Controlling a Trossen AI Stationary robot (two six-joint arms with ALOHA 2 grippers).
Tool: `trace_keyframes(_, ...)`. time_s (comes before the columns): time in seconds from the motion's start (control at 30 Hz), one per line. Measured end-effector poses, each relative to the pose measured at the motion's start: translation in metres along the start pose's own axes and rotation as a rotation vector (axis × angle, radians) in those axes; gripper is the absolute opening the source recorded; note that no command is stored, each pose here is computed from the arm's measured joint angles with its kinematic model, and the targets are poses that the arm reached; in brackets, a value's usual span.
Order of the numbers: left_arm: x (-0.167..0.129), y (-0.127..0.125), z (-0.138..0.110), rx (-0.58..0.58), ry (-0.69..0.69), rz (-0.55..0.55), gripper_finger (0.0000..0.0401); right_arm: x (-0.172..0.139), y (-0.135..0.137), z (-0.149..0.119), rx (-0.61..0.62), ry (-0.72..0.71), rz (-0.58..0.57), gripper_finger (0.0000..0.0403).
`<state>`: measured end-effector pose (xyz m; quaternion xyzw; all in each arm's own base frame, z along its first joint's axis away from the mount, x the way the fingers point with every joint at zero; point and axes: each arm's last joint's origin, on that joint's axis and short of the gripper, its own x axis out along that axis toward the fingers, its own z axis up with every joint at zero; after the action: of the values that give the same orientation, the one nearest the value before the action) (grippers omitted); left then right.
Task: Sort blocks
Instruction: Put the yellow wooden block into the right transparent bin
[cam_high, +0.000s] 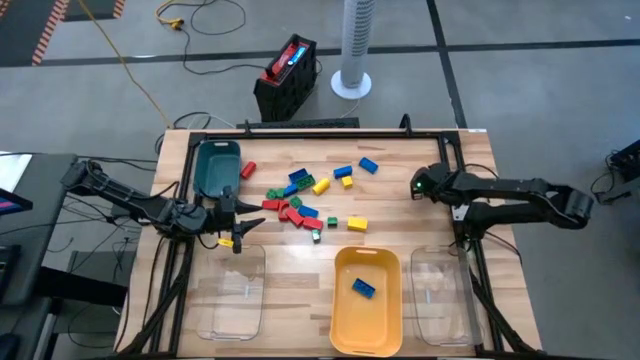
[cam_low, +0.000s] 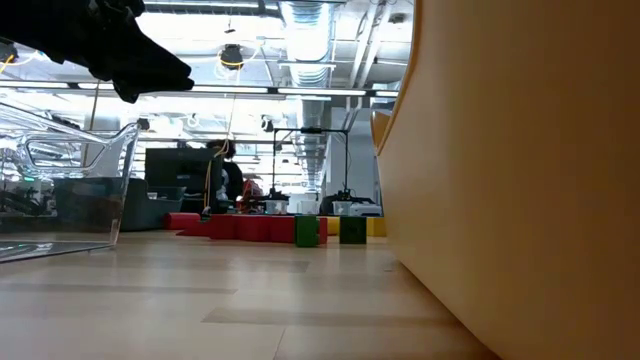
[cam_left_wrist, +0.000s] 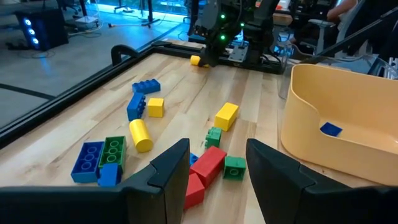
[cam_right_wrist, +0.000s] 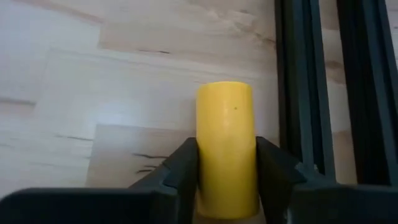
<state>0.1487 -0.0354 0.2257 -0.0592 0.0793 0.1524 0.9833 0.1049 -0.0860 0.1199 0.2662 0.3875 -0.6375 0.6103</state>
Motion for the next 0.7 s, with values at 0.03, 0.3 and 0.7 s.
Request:
trace_keyframes(0.03, 0.0, 0.0, 0.0, 0.0, 0.0, 0.0, 0.0155, 0.0, 0.0, 0.0, -0.007, 0.0, 0.005, 0.0126)
trace_keyframes(0.3, 0.0, 0.0, 0.0, -0.009, 0.002, 0.001, 0.0155, -0.019, 0.02, -0.007, -0.138, 0.063, 0.19, 0.0125)
trace_keyframes(0.7, 0.0, 0.0, -0.002, -0.037, 0.017, 0.004, 0.0155, -0.11, 0.063, -0.001, -0.437, -0.057, 0.542, 0.012)
